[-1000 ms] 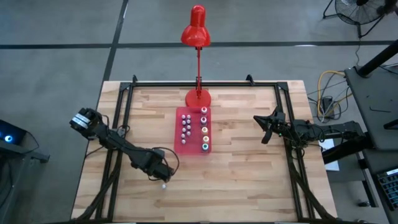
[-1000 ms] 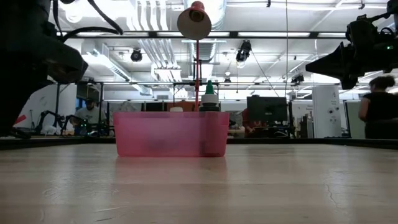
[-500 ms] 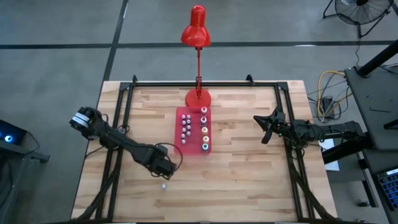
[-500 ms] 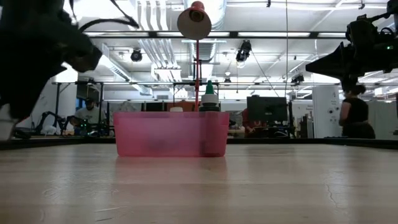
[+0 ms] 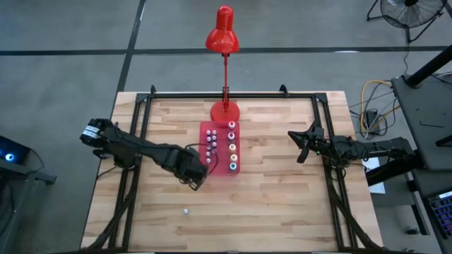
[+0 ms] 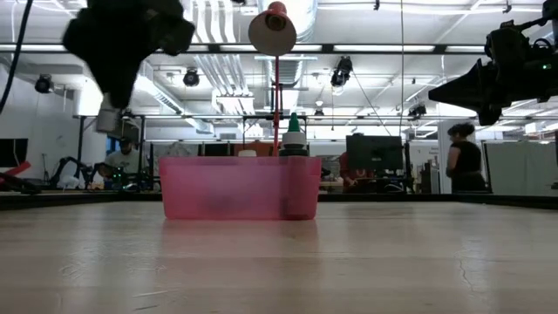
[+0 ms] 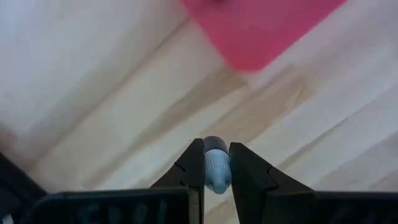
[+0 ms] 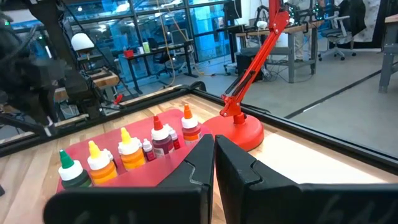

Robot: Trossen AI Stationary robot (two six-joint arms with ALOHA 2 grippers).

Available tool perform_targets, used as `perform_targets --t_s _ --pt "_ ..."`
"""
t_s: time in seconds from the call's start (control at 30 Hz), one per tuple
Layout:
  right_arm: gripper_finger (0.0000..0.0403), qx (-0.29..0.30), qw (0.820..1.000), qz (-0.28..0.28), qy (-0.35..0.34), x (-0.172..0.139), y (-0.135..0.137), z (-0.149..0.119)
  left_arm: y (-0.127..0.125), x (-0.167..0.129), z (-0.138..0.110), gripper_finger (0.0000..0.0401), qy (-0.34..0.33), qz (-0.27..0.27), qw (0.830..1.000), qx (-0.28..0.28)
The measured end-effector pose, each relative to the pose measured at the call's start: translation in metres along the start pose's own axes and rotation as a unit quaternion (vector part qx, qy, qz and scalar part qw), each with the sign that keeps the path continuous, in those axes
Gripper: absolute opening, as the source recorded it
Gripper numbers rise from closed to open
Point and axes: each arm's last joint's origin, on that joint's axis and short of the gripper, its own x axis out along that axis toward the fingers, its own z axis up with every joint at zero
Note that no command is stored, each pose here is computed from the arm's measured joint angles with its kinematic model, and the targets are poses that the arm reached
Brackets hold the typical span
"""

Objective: Pick & Place food coloring
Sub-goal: Put the small black food coloring bottle into the pink bin

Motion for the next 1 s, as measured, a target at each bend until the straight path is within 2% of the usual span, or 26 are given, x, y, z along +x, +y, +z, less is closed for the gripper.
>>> perform_targets --t_s 0.47,0.63,1.0 --pt "0.0009 0.000 1.000 0.000 0.000 0.000 0.000 0.000 0.007 -0.024 0.047 0.0026 -0.058 -0.024 0.989 0.133" --pt "0.0009 0.000 1.000 0.000 0.000 0.000 0.000 0.000 0.003 -0.022 0.062 0.0026 -0.091 -0.046 0.975 0.197" --pt "0.0009 0.000 1.000 0.000 0.000 0.000 0.000 0.000 -0.020 0.009 0.095 0.0026 -0.086 -0.017 0.938 0.335"
